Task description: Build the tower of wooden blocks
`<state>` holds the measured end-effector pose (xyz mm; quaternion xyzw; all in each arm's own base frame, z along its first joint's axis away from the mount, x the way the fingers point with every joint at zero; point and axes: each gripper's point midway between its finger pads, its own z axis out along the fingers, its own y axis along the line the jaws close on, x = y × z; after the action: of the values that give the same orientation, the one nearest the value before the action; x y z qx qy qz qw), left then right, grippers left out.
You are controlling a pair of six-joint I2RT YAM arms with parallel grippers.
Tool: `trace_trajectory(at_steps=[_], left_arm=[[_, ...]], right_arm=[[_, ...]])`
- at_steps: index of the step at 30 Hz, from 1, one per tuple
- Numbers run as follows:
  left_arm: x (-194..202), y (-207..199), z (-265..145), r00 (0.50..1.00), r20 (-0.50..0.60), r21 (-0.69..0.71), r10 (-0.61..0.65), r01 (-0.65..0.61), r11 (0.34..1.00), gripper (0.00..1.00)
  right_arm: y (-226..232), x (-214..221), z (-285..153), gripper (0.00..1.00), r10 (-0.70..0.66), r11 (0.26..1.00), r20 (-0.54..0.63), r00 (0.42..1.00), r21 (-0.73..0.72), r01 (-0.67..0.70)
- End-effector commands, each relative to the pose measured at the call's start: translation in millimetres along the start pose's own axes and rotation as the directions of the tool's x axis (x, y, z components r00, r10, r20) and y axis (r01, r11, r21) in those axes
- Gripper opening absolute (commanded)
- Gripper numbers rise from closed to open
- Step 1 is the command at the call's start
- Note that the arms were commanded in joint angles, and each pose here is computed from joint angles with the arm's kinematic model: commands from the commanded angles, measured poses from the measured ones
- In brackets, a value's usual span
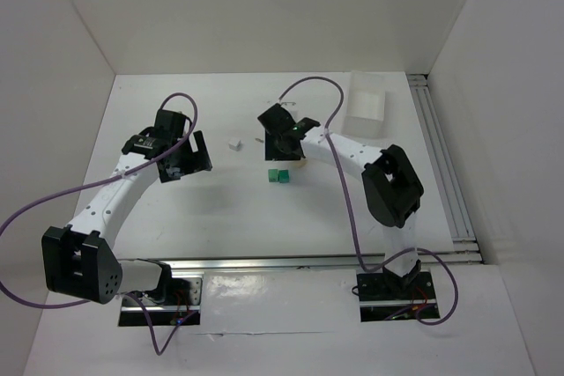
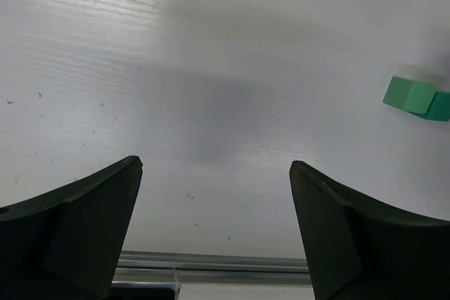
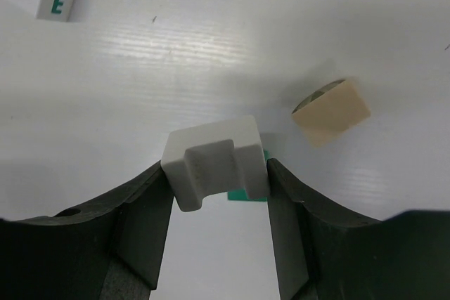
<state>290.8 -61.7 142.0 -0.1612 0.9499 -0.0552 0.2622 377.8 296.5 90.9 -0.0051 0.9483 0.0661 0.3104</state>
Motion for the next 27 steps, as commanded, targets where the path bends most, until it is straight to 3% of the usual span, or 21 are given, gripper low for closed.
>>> trace_trajectory(at_steps=[1,27], left_arm=[[-8.3,-4.7,-2.8,1.0,0.026,0.013,0.005,-0.006,1.0,1.0],[-5.4,-4.9,-3.6,1.0,0.022,0.021,0.005,-0.006,1.0,1.0]], right_arm=[[18.1,-10.2,-11.1,0.49,0.093,0.995,0.073,0.993,-0.045,-0.09],[13.0,40.6,-3.8,0.51,0.067,0.996,-0.023,0.997,0.053,-0.066]])
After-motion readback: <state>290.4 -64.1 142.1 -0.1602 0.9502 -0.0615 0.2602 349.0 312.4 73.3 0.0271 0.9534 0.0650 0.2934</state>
